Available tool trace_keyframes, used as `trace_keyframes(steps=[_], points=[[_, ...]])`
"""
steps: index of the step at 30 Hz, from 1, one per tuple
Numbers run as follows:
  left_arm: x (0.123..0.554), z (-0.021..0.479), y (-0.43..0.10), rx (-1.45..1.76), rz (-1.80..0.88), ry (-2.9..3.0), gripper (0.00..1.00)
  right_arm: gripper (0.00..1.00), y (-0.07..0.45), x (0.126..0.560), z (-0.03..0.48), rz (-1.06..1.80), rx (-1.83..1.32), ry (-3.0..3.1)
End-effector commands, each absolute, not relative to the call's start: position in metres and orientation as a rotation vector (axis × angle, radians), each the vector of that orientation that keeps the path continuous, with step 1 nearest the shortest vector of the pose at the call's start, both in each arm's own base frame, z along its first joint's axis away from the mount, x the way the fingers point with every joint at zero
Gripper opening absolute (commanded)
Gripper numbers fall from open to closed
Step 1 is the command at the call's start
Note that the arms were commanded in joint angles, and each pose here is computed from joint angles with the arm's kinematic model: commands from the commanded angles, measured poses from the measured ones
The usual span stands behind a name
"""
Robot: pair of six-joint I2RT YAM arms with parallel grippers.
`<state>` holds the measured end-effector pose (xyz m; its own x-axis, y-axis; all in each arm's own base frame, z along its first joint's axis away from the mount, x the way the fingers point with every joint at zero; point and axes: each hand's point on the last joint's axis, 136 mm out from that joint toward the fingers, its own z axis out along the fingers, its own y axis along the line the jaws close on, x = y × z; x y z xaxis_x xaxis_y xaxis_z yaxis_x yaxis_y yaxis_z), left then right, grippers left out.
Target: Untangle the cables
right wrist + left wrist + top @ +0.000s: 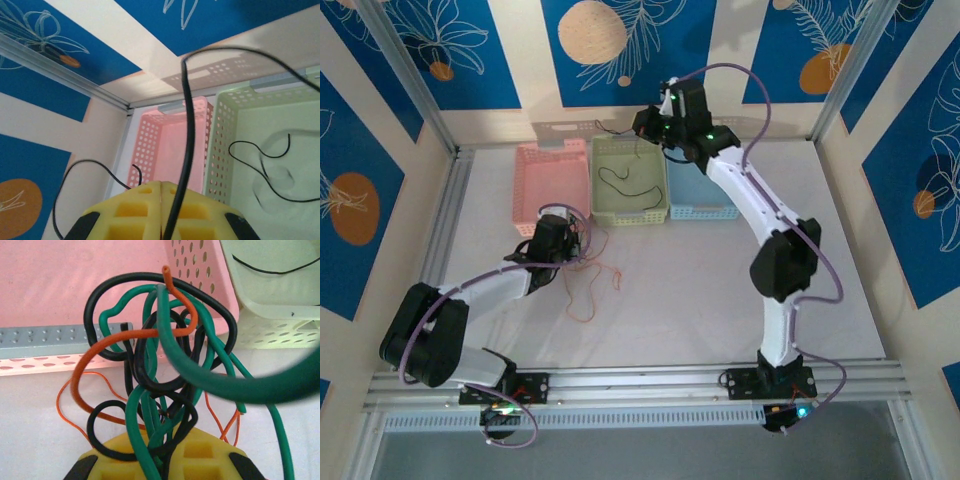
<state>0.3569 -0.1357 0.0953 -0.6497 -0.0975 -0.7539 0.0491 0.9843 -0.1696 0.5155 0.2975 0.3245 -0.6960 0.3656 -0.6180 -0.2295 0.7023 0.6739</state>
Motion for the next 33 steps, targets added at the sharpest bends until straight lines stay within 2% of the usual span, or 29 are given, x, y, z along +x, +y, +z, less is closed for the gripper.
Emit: trace_keyframes(steps=[1,5,9,12,17,22,26,28,33], points=[[0.358,0.102,-0.138,-0.042,-0.262,2.236,0.00,0.00,0.300,0.535,0.285,0.965,0.161,2.234],[0.358,0.102,-0.139,-0.037,-0.265,2.239,0.00,0.02,0.312,0.555,0.232,0.975,0.171,2.338],[0.358,0.103,-0.139,-0.036,-0.270,2.233,0.00,0.29,0.321,0.549,0.188,1.010,0.160,2.442],[0.357,0.103,-0.140,-0.034,-0.273,2.230,0.00,0.33,0.319,0.536,0.184,0.951,0.124,2.475],[0.357,0.105,-0.144,-0.011,-0.299,2.225,0.00,0.36,0.307,0.504,0.208,0.915,0.026,2.402],[0.351,0.119,-0.161,0.067,-0.432,2.154,0.00,0.37,0.293,0.447,0.226,1.037,-0.105,2.218],[0.344,0.130,-0.174,0.128,-0.536,2.090,0.00,0.35,0.287,0.410,0.206,1.075,-0.199,2.182],[0.341,0.134,-0.180,0.156,-0.583,2.069,0.00,0.31,0.292,0.393,0.193,1.118,-0.323,2.173],[0.334,0.144,-0.193,0.217,-0.677,2.014,0.00,0.31,0.315,0.360,0.185,1.246,-0.580,2.069]])
